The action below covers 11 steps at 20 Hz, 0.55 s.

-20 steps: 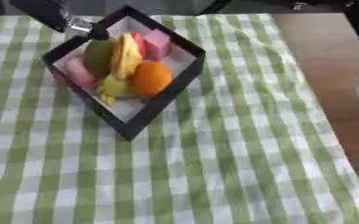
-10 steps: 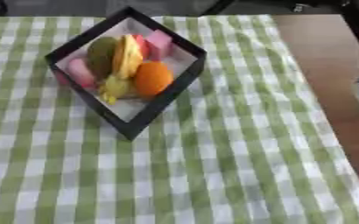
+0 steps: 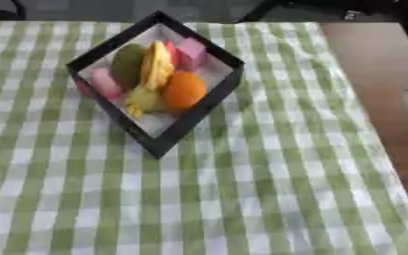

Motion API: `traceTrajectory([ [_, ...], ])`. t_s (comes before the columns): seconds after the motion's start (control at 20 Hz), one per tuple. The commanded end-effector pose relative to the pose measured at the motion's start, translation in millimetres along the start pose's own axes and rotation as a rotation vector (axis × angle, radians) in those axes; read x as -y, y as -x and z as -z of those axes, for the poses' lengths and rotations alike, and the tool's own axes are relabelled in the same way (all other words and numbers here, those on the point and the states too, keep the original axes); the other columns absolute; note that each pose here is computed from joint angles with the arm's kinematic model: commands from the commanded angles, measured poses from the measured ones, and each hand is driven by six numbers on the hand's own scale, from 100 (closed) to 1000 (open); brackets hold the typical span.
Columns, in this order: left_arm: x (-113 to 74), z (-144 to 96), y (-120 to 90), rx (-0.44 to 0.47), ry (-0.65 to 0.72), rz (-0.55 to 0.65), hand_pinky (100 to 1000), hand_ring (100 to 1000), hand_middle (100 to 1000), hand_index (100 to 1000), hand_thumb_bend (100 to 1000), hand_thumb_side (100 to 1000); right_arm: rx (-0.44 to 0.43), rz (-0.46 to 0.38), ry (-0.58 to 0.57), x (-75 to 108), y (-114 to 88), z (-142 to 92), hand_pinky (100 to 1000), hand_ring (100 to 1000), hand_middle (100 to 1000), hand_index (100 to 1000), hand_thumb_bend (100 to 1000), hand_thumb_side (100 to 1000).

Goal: Pick up objects on the table and place them in the box.

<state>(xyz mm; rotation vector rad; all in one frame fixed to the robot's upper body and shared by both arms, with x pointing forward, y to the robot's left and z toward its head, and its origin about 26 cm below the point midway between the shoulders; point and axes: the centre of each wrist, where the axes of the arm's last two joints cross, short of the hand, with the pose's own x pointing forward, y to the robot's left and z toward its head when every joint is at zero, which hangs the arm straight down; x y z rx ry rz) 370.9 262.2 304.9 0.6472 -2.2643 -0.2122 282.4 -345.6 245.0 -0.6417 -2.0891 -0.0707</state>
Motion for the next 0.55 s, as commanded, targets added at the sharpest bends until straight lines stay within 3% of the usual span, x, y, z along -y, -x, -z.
traceTrajectory([
  [0.05,-16.8,-4.4,4.3,-0.015,-0.118,-0.06,754,849,848,871,465,650,0.048,-0.008,-0.008,-0.9,-8.5,2.4,824,798,800,830,100,541],
  [0.2,-16.1,-16.3,22.0,-0.078,-0.174,-0.118,751,842,852,880,458,659,0.045,-0.003,-0.016,-3.3,-7.5,1.2,827,803,804,834,100,542],
  [0.35,-13.1,-26.4,35.1,-0.119,-0.214,-0.166,750,837,851,882,465,667,0.046,0.009,-0.029,-6.2,-7.0,0.4,825,801,803,835,100,451],
  [0.55,-9.8,-37.6,48.3,-0.158,-0.241,-0.196,742,822,848,897,499,674,0.039,0.012,-0.044,-11.0,-4.2,-2.8,809,751,777,825,100,456],
])
